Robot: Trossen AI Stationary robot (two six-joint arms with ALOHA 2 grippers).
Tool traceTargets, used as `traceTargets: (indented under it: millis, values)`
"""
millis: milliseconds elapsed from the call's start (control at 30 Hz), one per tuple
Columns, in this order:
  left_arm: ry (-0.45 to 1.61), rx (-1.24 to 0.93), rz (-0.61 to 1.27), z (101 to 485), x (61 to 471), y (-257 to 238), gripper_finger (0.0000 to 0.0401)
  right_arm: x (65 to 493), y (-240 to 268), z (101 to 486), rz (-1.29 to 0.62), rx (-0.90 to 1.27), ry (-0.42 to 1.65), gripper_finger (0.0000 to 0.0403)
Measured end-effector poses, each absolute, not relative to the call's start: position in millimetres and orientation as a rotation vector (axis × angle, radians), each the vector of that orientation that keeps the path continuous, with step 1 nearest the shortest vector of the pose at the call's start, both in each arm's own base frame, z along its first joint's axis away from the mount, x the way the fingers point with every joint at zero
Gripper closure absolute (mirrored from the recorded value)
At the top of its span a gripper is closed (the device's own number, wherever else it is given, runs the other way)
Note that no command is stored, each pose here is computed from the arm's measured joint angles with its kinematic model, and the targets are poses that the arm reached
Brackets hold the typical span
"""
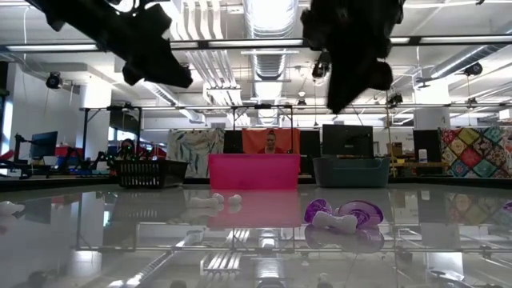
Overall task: Sort Halloween decoration
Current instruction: Put the purple hat toy into the pink bin
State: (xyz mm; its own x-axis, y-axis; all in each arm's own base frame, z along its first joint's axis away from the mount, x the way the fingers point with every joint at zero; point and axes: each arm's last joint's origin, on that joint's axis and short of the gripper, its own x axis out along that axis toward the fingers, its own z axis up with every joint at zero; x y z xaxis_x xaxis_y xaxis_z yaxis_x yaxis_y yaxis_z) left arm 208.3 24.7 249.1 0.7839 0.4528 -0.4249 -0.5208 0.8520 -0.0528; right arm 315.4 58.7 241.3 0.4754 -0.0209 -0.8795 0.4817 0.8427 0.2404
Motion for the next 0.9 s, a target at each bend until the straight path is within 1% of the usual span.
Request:
traceTargets:
  millis: [167, 267, 367, 433, 533, 700, 900]
  values:
    - [0.398, -0.136, 0.515, 251.7, 206.4, 8.6, 0.0322, 319.8, 65.9, 226.6, -0.365, 0.471, 1.327, 0.0323]
    - [0.402, -0.128, 0.503, 251.8, 205.5, 4.5, 0.0322, 318.5, 73.5, 219.7, -0.36, 0.473, 1.457, 0.0319]
    - [0.407, -0.126, 0.503, 251.7, 204.8, 4.2, 0.0322, 314.4, 83.1, 214.4, -0.317, 0.498, 1.556, 0.031]
    - [0.408, -0.126, 0.503, 251.6, 204.8, 4.2, 0.0322, 310.8, 90.2, 210.5, -0.282, 0.516, 1.597, 0.0302]
    - [0.409, -0.121, 0.515, 251.2, 204.6, 4.6, 0.0322, 304.6, 99.2, 207.1, -0.286, 0.548, 1.631, 0.029]
    - [0.413, -0.12, 0.518, 250.8, 204.7, 4.6, 0.0322, 296.1, 115.8, 204.7, -0.3, 0.534, 1.646, 0.0274]
    - [0.413, -0.12, 0.518, 250.7, 204.7, 4.6, 0.0322, 288.8, 128.1, 193.6, -0.37, 0.549, 1.677, 0.0269]
